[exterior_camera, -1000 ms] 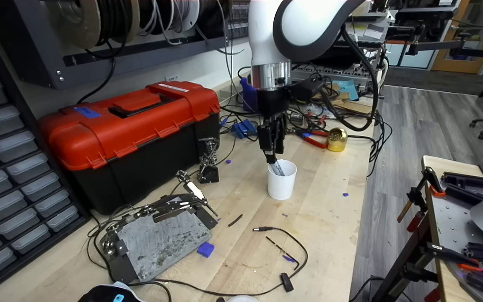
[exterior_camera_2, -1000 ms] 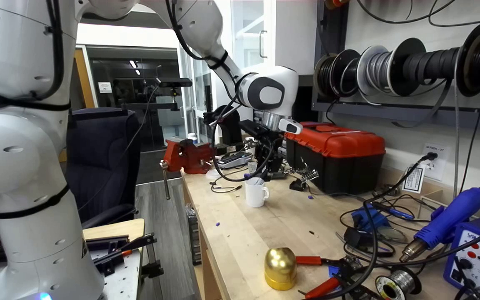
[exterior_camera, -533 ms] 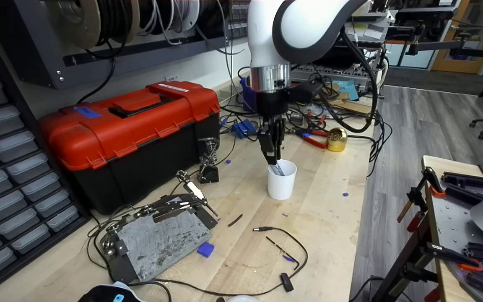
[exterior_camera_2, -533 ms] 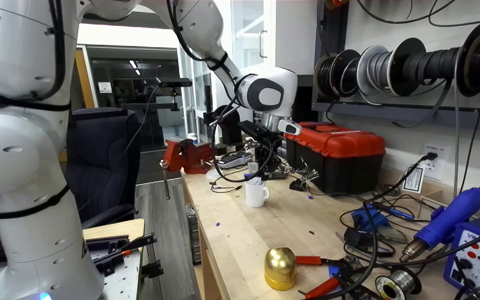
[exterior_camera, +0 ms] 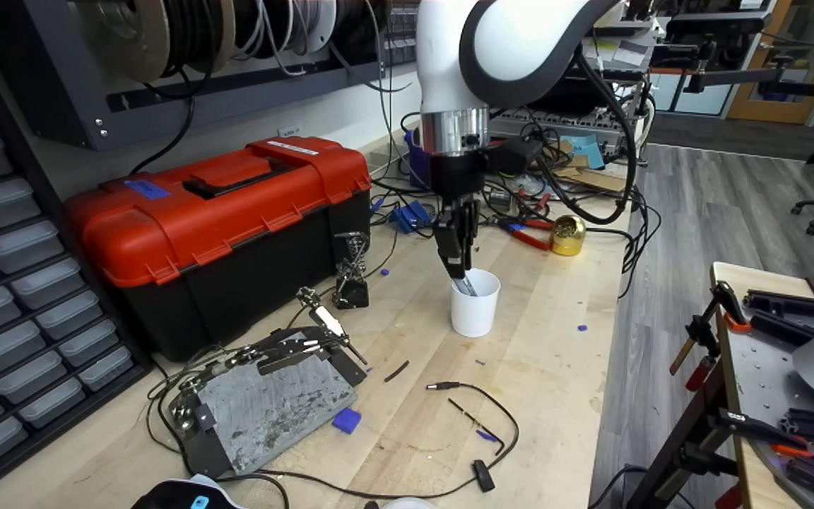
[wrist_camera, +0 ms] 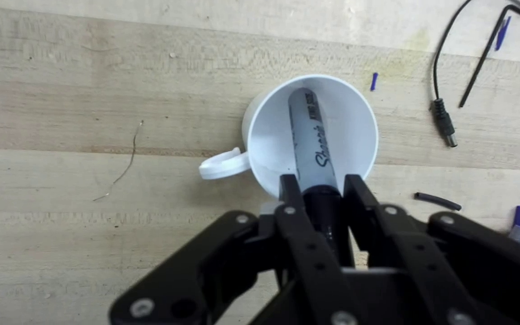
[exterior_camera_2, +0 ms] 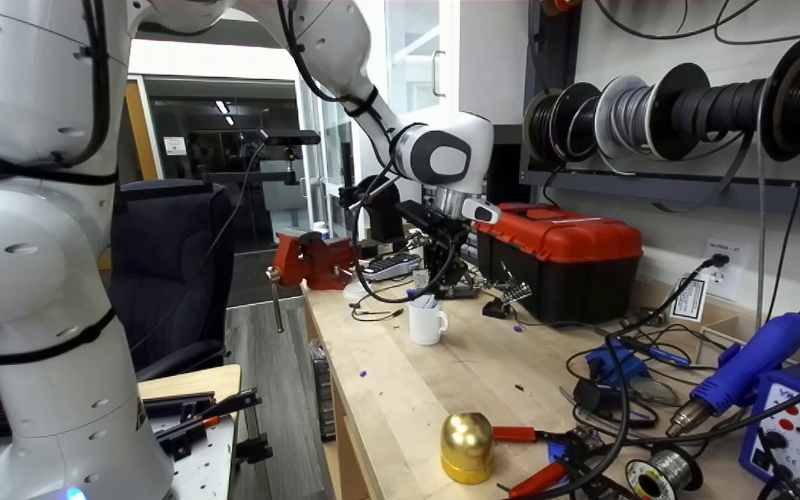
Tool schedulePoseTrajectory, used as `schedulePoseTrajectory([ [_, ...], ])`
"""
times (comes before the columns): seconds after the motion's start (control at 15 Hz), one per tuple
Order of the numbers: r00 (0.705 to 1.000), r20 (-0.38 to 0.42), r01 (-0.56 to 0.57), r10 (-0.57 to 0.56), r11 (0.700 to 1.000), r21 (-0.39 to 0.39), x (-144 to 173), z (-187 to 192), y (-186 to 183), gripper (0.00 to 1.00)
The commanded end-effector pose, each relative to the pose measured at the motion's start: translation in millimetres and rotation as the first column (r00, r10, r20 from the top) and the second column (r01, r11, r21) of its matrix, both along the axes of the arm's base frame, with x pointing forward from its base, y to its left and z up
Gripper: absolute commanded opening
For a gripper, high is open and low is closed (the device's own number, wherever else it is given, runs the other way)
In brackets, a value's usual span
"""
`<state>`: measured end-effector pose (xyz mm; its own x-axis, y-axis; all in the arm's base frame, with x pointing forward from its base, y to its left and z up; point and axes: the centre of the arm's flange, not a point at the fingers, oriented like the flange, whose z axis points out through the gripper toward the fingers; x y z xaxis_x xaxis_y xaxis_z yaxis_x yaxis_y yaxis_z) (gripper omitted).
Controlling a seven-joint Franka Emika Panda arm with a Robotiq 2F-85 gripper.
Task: Pick the marker from the cup and put it on the table
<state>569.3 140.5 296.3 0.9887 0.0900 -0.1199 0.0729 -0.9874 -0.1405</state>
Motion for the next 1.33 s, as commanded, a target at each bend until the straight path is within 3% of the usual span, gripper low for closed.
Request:
schedulePoseTrajectory([
  [0.0,1.000,0.016,-0.002,0.002,1.000,0.003,-6,20,-7,0.07],
  [0.87,0.999,0.049,-0.002,0.005,0.998,-0.070,18,124,-12,0.07],
  [1.27,0.999,-0.044,0.025,-0.031,0.991,-0.128,18,125,-56,0.07],
])
